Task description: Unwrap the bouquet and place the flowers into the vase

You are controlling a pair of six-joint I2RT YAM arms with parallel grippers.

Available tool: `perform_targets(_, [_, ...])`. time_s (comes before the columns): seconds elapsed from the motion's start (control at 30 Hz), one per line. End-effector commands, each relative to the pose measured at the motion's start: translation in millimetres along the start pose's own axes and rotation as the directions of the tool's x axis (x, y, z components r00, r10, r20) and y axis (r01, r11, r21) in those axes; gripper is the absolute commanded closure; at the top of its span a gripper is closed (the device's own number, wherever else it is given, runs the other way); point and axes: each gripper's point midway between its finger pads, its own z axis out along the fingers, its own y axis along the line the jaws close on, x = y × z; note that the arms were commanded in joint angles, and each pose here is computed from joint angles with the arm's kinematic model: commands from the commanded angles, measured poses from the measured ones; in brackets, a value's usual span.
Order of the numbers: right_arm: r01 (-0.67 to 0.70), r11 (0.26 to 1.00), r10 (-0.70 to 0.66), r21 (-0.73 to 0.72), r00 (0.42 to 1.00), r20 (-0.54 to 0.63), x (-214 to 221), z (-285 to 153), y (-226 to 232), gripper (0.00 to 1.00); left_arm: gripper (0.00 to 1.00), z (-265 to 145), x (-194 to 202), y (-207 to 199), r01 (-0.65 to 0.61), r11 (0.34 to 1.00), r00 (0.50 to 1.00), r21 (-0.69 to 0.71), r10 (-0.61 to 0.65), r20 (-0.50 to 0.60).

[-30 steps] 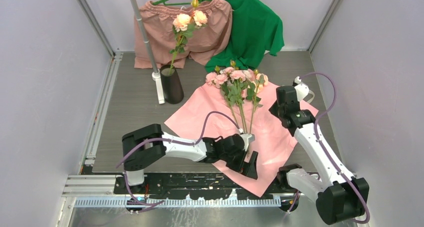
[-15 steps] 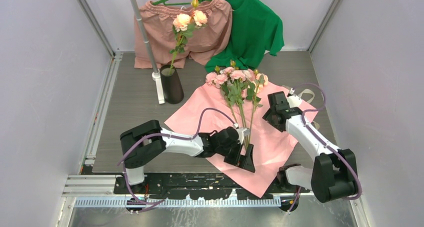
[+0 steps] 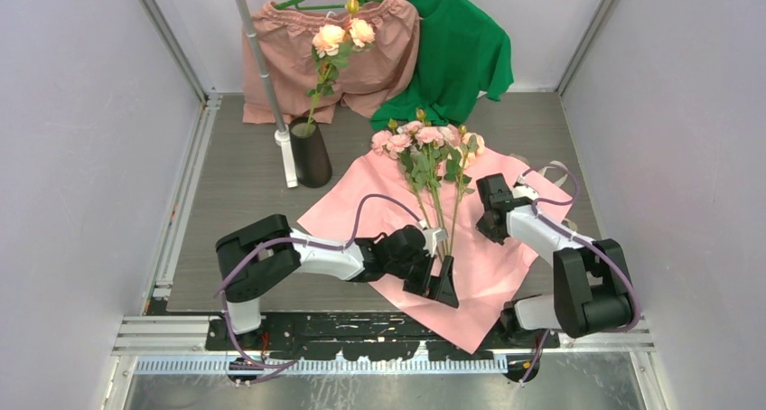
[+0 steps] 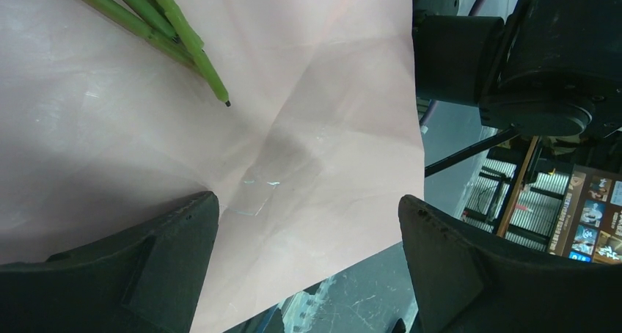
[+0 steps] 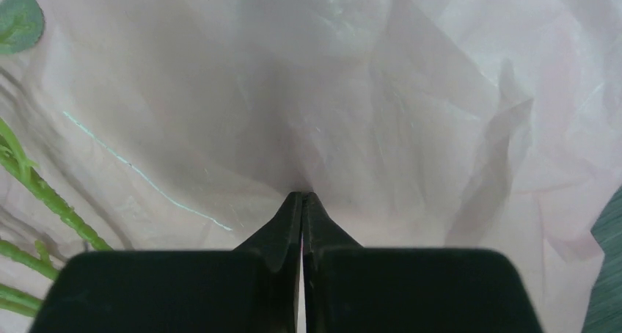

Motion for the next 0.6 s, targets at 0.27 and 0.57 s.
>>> perform_targets(0.27, [-0.035, 0.999, 0.034, -0.015, 0.999, -0.026, -6, 25, 27, 0.99, 0.06, -2, -17, 78, 0.08, 0.986, 0.997, -0.147, -0.078, 0.017])
perform_targets(0.57, [-0.04, 0.999, 0.039, -0.023, 0.999, -0.031, -20, 39, 46, 0.99, 0.06, -8, -45, 102, 0.122, 0.978, 0.992, -0.167, -0.115, 0.051])
